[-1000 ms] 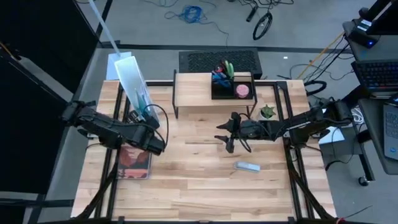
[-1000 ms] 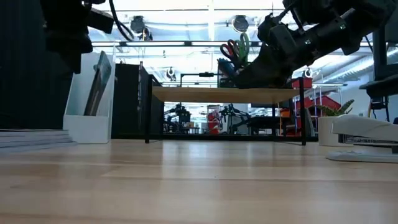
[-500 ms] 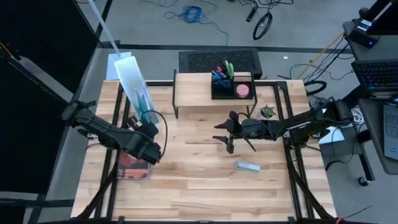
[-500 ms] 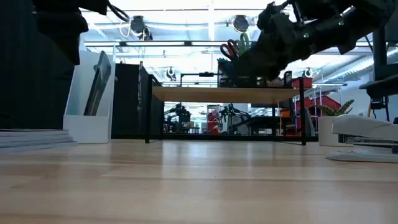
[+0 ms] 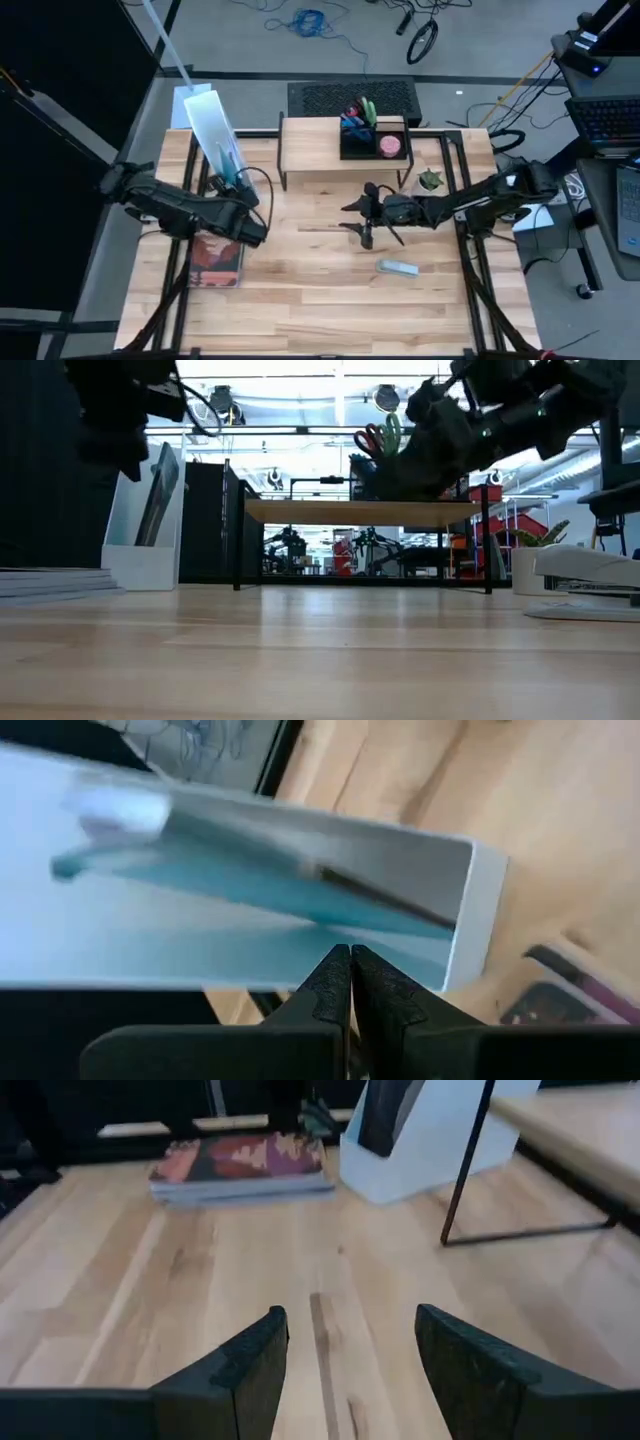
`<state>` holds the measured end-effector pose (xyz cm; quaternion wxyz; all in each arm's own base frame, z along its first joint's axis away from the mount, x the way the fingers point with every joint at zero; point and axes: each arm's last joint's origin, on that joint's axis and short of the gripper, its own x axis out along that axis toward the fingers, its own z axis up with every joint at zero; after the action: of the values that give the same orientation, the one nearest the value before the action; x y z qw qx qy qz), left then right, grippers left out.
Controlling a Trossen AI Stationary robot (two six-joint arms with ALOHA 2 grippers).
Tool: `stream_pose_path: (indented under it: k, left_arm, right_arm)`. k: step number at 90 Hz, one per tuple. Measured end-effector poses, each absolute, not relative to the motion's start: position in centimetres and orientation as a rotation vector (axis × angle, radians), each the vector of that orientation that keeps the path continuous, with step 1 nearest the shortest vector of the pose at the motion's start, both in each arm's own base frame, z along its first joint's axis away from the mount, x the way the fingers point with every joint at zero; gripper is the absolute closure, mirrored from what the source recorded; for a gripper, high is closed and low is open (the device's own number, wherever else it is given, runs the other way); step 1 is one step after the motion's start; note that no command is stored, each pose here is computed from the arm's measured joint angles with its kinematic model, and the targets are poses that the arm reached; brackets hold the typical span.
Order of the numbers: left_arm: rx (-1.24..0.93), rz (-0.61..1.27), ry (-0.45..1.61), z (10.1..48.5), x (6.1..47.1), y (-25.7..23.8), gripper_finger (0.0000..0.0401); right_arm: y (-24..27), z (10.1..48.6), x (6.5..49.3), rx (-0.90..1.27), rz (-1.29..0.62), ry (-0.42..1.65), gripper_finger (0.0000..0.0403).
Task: Stock shelves
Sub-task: Put the blue book into the white bookshelf
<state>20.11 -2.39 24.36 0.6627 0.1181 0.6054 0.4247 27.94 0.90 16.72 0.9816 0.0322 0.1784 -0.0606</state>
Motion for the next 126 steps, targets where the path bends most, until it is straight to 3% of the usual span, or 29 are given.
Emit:
stream_pose_path:
  k: [22,62,103,126]
  left_arm:
    - [0.273,0.998,1.457,23.6,19.9,-0.2,0.0401]
    - [0.296,0.97,1.447,20.2,19.9,1.4,0.0401]
    - [0.374,1.063,1.246,20.4,21.0,1.7,0.0401]
    - [0.369,1.03,1.241,20.6,21.2,1.0,0.0401]
  right_arm:
    - [1.4,14.9,28.7,0.076,-0.113,0.383,0.0202]
    - [2.1,15.2,28.8,0.055,-0.083,0.345,0.0202]
    - [2.1,15.2,28.8,0.054,-0.082,0.342,0.0202]
    - [2.1,15.2,28.8,0.05,-0.082,0.343,0.0202]
